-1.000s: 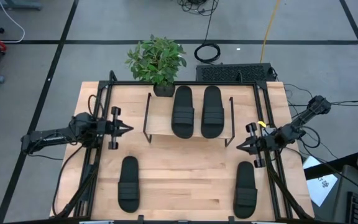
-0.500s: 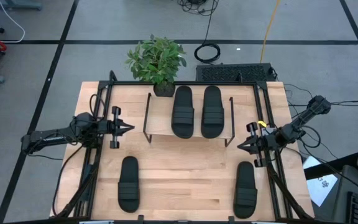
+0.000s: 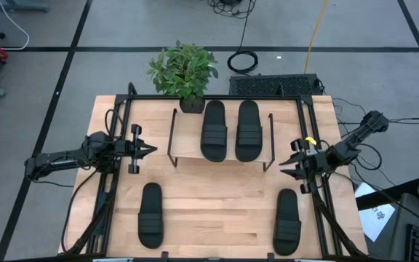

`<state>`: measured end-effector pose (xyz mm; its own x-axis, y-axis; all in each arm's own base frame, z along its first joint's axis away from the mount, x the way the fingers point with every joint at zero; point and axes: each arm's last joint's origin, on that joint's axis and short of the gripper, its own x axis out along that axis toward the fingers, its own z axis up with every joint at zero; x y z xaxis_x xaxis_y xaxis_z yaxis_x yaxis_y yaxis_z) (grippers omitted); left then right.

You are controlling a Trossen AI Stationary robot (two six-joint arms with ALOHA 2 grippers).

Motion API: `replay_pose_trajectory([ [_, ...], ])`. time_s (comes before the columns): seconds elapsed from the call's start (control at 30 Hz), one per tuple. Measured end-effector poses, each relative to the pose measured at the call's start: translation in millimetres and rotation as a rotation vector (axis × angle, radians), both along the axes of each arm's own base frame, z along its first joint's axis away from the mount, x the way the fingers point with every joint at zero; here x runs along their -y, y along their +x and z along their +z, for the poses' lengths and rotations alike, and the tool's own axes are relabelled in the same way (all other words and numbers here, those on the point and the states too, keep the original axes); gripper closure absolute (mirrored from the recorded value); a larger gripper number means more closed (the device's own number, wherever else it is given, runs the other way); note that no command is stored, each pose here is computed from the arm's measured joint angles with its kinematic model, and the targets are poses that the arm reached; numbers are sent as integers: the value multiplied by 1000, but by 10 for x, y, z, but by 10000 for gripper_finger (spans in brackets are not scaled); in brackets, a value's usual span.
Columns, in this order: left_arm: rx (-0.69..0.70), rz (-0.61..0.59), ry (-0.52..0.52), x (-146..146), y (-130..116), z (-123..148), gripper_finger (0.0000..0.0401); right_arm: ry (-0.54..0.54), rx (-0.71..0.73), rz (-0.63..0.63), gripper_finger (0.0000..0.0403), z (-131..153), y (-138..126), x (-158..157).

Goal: Pick and place slides into the shelf
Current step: Put the right black slide under the shelf

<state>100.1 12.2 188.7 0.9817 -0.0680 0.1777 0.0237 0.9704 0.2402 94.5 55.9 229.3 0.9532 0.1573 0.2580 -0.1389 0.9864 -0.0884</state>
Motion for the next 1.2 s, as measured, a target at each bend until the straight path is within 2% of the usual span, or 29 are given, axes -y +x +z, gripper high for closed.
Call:
replay_pose_trajectory([
  [0.13,-1,-1,-4,0,0,-1,386,5,-61,9,292,169,32,-24],
  [0.3,-6,-5,-29,0,1,-4,399,-13,-135,22,282,283,125,-98],
  [0.43,-9,-7,-42,0,1,-6,392,-73,-177,94,293,322,220,-198],
  [0.7,-11,-10,-53,0,1,-7,378,-86,-204,128,325,525,358,-366],
  [0.9,-14,-14,-74,0,2,-8,377,-74,-323,176,338,661,427,-521],
  [1.0,-14,-14,-74,0,2,-9,377,-39,-381,187,339,716,452,-570],
  [1.2,-22,-14,-76,0,3,-17,377,119,-511,186,339,814,499,-622],
])
